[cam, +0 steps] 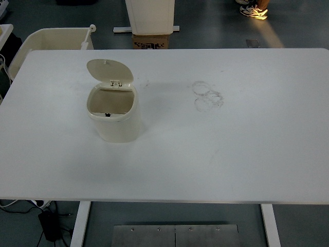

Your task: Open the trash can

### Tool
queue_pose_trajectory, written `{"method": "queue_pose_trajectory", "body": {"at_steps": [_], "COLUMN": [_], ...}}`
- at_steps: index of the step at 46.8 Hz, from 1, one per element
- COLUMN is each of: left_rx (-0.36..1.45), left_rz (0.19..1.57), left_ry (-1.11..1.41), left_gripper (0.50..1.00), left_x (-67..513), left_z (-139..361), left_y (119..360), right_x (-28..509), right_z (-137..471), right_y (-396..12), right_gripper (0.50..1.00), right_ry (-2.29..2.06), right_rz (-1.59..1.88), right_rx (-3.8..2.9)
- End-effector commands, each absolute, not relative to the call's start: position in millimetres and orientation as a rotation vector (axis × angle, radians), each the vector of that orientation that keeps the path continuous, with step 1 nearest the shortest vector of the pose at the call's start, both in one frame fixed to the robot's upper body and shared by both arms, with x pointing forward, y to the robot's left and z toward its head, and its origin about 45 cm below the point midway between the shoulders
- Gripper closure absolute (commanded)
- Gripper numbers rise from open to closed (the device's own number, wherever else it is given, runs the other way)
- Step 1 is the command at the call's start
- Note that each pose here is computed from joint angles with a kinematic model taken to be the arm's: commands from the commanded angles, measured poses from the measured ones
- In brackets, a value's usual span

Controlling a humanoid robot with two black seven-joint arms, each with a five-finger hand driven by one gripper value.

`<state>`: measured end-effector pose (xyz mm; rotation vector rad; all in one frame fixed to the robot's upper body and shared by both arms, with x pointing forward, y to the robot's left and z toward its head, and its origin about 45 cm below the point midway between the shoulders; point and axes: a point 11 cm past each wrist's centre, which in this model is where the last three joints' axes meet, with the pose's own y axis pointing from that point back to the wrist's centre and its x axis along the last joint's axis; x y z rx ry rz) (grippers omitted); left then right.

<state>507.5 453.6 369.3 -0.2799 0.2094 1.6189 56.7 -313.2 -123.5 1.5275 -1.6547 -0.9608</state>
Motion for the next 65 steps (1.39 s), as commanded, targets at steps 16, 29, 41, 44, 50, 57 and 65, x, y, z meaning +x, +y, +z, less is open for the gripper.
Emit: {"method": "queue_pose_trajectory", "body": {"at_steps": [16, 29, 41, 44, 50, 57, 65], "left_rx": [-0.314, -0.34, -0.327, -0.322, -0.318, -0.313, -0.313], "left_rz": [1.663, 1.582, 1.546, 1.542, 1.544, 1.549, 1.551], "left_ry": [0.349, 0.425, 0.475, 0.483, 0.491, 0.494, 0.494], "left_gripper": [0.5, 0.5, 0.5, 0.5, 0.5, 0.5, 0.5], "left_x": [480, 478, 474, 472, 470, 468, 468], "left_z": [293, 263, 239, 234, 229, 227, 226], "left_y": [472, 446, 428, 427, 427, 429, 429], "right_x": [57, 57, 57, 57, 57, 57, 57], "right_z": [-124, -124, -124, -124, -124, -124, -123], "right_y": [-313, -313, -313, -313, -313, -313, -313], "right_gripper": [0.509, 0.509, 0.509, 0.509, 0.509, 0.507, 0.509], "right_ry": [-1.655, -1.655, -1.655, -1.655, -1.654, -1.655, -1.659], "right_rz": [-0.961, -0.961, -0.961, -0.961, -0.96, -0.961, -0.955], "right_rx": [1.527, 1.527, 1.527, 1.527, 1.528, 1.527, 1.533]}}
